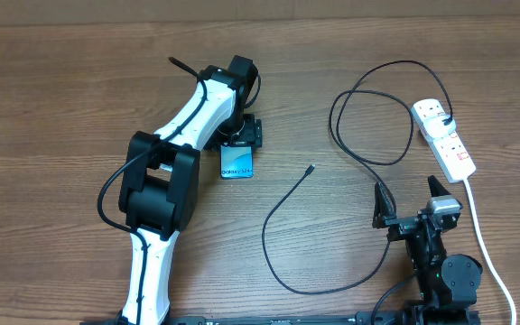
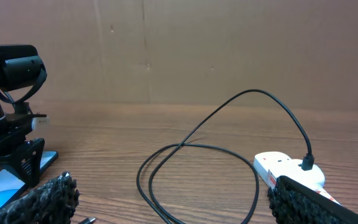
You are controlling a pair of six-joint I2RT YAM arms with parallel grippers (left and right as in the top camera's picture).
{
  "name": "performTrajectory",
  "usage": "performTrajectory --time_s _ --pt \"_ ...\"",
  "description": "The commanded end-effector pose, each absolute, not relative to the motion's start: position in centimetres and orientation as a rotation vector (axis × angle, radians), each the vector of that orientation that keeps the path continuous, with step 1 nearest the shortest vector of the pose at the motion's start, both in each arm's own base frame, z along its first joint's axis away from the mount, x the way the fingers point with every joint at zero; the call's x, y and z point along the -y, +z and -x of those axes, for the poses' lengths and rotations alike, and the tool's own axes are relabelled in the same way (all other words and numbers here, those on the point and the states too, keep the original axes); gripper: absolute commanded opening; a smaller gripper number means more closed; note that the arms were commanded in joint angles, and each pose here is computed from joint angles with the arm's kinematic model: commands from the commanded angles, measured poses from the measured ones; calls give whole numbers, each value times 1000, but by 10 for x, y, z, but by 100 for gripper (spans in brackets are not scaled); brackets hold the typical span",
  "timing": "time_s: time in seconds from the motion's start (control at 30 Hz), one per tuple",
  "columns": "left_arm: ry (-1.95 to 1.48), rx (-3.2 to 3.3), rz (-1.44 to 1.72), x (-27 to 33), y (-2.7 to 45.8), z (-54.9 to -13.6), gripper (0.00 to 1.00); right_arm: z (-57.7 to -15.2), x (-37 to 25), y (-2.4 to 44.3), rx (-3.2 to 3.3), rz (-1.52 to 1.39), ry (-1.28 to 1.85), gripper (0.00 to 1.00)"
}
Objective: Plug charger to phone and switch on socket
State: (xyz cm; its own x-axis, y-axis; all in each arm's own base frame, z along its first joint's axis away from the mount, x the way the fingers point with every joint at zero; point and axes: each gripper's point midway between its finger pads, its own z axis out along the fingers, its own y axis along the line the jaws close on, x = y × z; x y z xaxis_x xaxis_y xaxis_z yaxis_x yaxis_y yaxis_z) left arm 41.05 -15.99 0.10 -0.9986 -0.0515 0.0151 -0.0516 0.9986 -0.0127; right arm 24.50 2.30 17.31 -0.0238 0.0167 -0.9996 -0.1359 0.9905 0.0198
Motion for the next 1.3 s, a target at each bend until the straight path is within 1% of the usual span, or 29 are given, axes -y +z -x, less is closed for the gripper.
performTrajectory --time_s 0.0,0.37,0.8,1.07,1.27 --pt "-16 3074 -112 153 -23 -405 85 -245 -22 172 -1585 90 112 100" --pt "-16 3074 -111 153 -23 -405 79 -245 -22 172 -1585 90 112 100" --pt "-49 3079 -111 149 -23 -405 78 -245 -22 172 -1585 90 112 100" --pt "-86 3076 -109 144 -22 -404 79 -245 -22 172 -1585 90 112 100" --pt "-83 3076 -110 145 -22 -404 76 -245 -22 172 -1585 90 112 100"
